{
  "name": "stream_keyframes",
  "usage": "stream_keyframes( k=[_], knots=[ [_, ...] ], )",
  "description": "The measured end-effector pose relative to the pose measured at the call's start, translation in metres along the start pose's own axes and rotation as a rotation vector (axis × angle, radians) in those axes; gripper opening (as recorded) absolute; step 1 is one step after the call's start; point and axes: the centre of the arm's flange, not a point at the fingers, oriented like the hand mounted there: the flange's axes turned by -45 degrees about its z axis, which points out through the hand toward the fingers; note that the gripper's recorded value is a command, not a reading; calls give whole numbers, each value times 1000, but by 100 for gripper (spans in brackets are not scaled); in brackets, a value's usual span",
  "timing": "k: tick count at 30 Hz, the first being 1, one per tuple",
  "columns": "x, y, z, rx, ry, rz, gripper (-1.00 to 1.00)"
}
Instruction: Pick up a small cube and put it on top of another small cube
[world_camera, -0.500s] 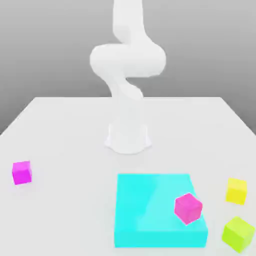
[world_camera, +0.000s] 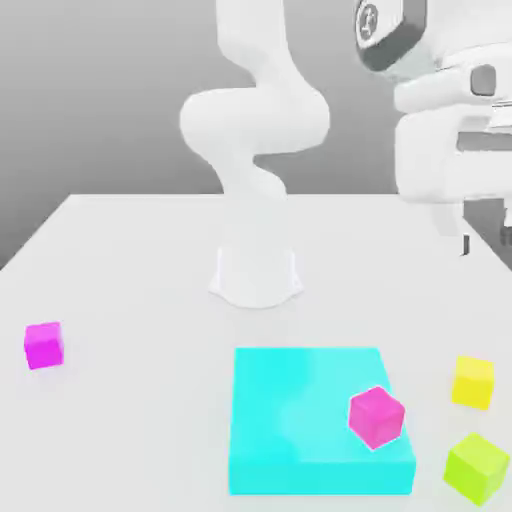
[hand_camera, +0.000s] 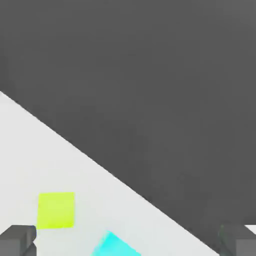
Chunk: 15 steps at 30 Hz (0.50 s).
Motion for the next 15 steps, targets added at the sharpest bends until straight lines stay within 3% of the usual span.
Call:
stream_keyframes(
  k=[8,14,15],
  knots=[
    [-48,-143,123,172,-170,-377,0],
    [-72,-170,191,202,-193,-425,0],
    [-74,-171,199,202,-194,-426,-100]
  ],
)
